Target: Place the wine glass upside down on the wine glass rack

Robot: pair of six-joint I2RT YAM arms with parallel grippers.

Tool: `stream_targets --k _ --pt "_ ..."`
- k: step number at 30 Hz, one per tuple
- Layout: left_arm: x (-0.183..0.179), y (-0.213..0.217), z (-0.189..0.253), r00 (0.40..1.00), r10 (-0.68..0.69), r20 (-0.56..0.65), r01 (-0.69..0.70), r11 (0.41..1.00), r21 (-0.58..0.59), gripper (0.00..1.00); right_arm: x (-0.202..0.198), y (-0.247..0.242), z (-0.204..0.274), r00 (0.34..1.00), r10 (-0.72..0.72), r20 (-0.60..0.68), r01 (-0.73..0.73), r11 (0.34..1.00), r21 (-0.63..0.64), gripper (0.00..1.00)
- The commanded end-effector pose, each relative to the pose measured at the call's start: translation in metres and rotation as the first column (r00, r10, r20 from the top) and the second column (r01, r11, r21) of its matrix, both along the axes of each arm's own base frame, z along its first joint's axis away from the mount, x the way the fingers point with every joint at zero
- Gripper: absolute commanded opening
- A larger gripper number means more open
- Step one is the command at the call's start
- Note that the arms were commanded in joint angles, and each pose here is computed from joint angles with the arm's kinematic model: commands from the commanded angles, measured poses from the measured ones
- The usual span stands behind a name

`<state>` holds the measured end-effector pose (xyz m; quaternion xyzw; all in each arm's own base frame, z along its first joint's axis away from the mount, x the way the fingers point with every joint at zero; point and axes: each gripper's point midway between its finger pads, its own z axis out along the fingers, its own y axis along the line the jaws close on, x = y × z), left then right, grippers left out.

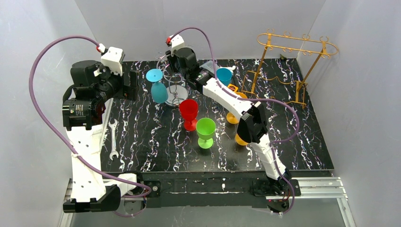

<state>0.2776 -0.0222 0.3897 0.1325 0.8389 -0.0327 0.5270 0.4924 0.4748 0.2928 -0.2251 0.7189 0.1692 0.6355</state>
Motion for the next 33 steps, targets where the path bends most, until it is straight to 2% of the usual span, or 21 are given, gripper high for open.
stream_targets --k 1,7,9,14,18,23,27,33 --pt "-0.002 -0.003 0.004 1.000 -0.005 0.016 0.005 1.000 -0.020 0.98 -0.002 -0.025 0.075 0.994 -0.050 0.094 0.038 0.991 0.126 0.49" --pt "-0.003 -0.003 0.006 1.000 0.000 0.023 0.001 1.000 -0.025 0.98 -0.013 -0.042 0.092 0.995 -0.083 0.049 0.075 0.988 0.137 0.81" --pt "-0.002 -0.002 0.007 1.000 0.001 0.028 0.000 1.000 -0.022 0.98 -0.020 -0.051 0.101 0.995 -0.092 0.047 0.085 0.987 0.137 0.86" --pt "-0.001 -0.001 0.015 0.999 0.009 0.045 -0.008 1.000 -0.026 0.98 -0.040 -0.084 0.116 0.990 -0.141 0.031 0.135 0.981 0.137 0.88" --pt "-0.001 0.000 0.015 0.999 0.019 0.039 -0.018 0.999 -0.026 0.98 -0.054 -0.135 0.117 0.963 -0.268 -0.013 0.268 0.956 0.123 0.89" --pt "-0.003 0.000 0.008 1.000 0.021 0.014 -0.021 0.999 -0.027 0.98 -0.061 -0.234 0.096 0.864 -0.486 -0.131 0.501 0.855 0.132 0.87" --pt "-0.005 0.001 0.000 0.999 0.036 -0.023 -0.037 0.999 -0.033 0.98 -0.060 -0.304 0.088 0.785 -0.569 -0.246 0.616 0.761 0.204 0.85" --pt "-0.006 -0.003 0.002 1.000 0.011 -0.024 -0.013 0.999 -0.045 0.98 -0.048 -0.360 0.078 0.699 -0.628 -0.343 0.711 0.661 0.238 0.84"
